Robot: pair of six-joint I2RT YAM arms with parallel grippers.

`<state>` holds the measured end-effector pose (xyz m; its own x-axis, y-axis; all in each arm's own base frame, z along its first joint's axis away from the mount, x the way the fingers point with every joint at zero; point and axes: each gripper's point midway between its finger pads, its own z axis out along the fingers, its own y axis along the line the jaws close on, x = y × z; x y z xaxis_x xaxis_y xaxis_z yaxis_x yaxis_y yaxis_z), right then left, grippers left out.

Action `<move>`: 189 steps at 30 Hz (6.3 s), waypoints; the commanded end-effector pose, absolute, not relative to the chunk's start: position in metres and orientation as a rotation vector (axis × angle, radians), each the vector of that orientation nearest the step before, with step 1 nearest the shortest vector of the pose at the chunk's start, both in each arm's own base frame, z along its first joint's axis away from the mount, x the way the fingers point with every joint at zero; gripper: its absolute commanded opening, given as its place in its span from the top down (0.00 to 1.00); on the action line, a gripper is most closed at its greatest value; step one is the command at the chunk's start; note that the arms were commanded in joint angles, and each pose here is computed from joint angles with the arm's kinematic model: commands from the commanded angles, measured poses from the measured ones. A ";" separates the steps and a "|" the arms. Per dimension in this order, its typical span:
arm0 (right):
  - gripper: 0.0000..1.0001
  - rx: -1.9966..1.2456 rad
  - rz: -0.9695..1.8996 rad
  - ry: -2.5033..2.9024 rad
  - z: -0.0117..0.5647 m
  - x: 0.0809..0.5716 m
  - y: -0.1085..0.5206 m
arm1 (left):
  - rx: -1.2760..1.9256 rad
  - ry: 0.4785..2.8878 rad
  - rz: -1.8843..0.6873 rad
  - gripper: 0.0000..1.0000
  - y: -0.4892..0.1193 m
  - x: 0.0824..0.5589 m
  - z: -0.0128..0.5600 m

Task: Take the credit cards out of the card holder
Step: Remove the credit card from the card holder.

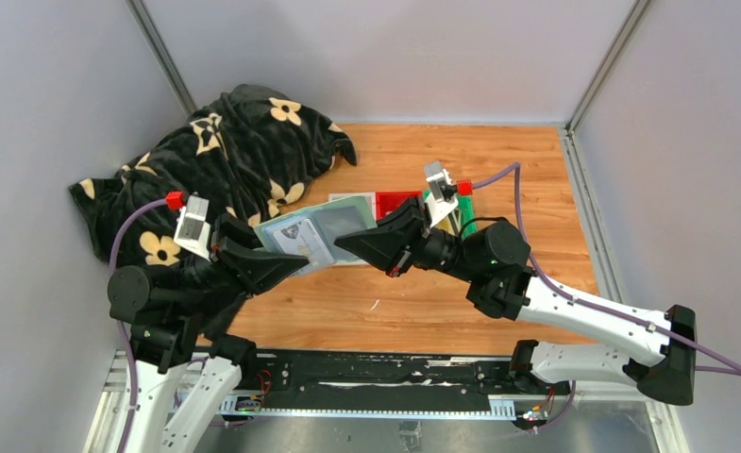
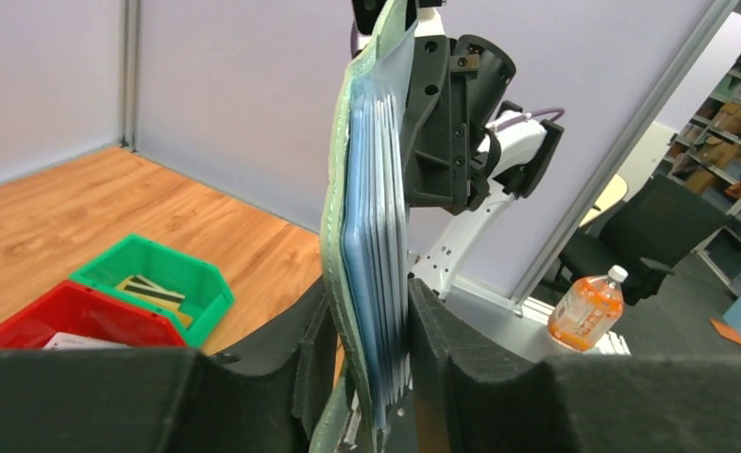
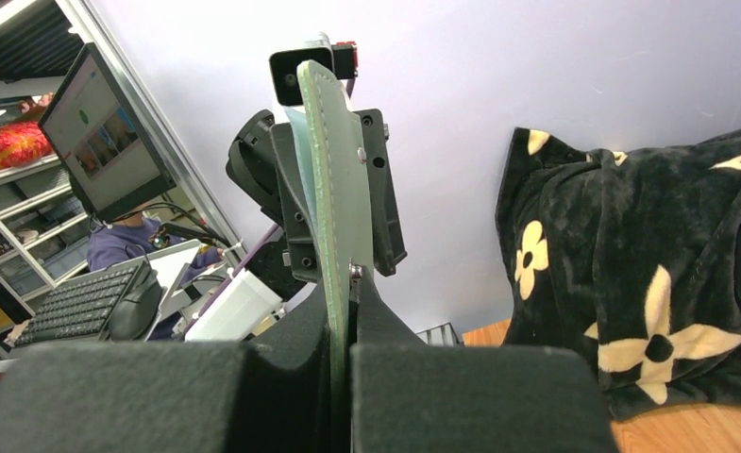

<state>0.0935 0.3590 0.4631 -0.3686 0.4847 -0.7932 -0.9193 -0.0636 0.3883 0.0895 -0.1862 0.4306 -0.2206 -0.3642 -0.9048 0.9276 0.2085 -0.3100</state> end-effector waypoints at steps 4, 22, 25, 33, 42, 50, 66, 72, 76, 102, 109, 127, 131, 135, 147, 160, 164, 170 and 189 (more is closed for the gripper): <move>0.91 -0.557 1.654 1.156 0.458 0.097 0.357 | 0.613 1.314 -1.392 0.77 -0.190 0.093 0.423; 0.82 -1.049 1.562 1.383 0.412 0.095 0.363 | 0.771 1.542 -1.368 0.85 -0.194 0.092 0.379; 0.84 -1.040 1.523 1.411 0.405 0.102 0.361 | 0.796 1.548 -1.347 0.86 -0.192 0.089 0.380; 0.79 -0.940 1.444 1.439 0.401 0.114 0.349 | 0.802 1.527 -1.296 0.89 -0.189 0.087 0.382; 0.87 -0.787 1.600 1.405 0.393 0.113 0.354 | 0.764 1.528 -1.342 0.91 -0.191 0.088 0.383; 1.00 -0.691 1.673 1.312 0.409 0.112 0.348 | 0.678 1.536 -1.411 0.28 -0.193 0.091 0.386; 1.00 -0.647 1.745 1.234 0.417 0.102 0.337 | 0.733 1.368 -1.515 0.46 -0.195 0.070 0.400; 1.00 -0.649 1.773 1.239 0.415 0.098 0.337 | 0.715 1.358 -1.502 0.64 -0.195 0.073 0.404; 1.00 -0.663 1.799 1.221 0.418 0.094 0.337 | 0.673 1.396 -1.446 0.58 -0.194 0.085 0.401; 1.00 -0.751 1.911 1.124 0.434 0.072 0.346 | 0.677 1.380 -1.480 0.31 -0.196 0.084 0.408; 1.00 -0.734 1.913 1.125 0.432 0.074 0.347 | 0.718 1.349 -1.496 0.47 -0.195 0.074 0.406; 0.49 -0.502 1.655 1.256 0.438 0.119 0.319 | 0.622 1.499 -1.337 0.90 -0.190 0.103 0.388; 0.47 -0.462 1.619 1.220 0.467 0.120 0.302 | 0.591 1.567 -1.291 0.92 -0.188 0.114 0.377; 0.56 -0.514 1.654 1.225 0.477 0.110 0.304 | 0.537 1.647 -1.219 0.91 -0.183 0.128 0.364; 0.59 -0.764 1.864 1.383 0.425 0.093 0.356 | 0.531 1.738 -1.205 0.98 -0.183 0.135 0.350; 0.62 -0.825 1.806 1.494 0.374 0.092 0.357 | 0.628 1.680 -1.353 1.00 -0.193 0.116 0.365; 0.58 -0.812 1.778 1.522 0.364 0.096 0.357 | 0.642 1.677 -1.370 1.00 -0.194 0.111 0.367; 0.56 -0.812 1.751 1.543 0.359 0.102 0.362 | 0.644 1.671 -1.391 0.99 -0.194 0.108 0.369; 0.88 -0.761 1.775 1.533 0.364 0.119 0.384 | 0.632 1.694 -1.387 0.75 -0.195 0.113 0.361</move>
<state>0.1101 0.3808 0.3454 -0.6343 0.0442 -0.7718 -0.7719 -0.0917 0.6291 0.1196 -0.1928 0.3549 -0.5391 -0.1364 -0.8311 0.7761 0.3028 -0.5532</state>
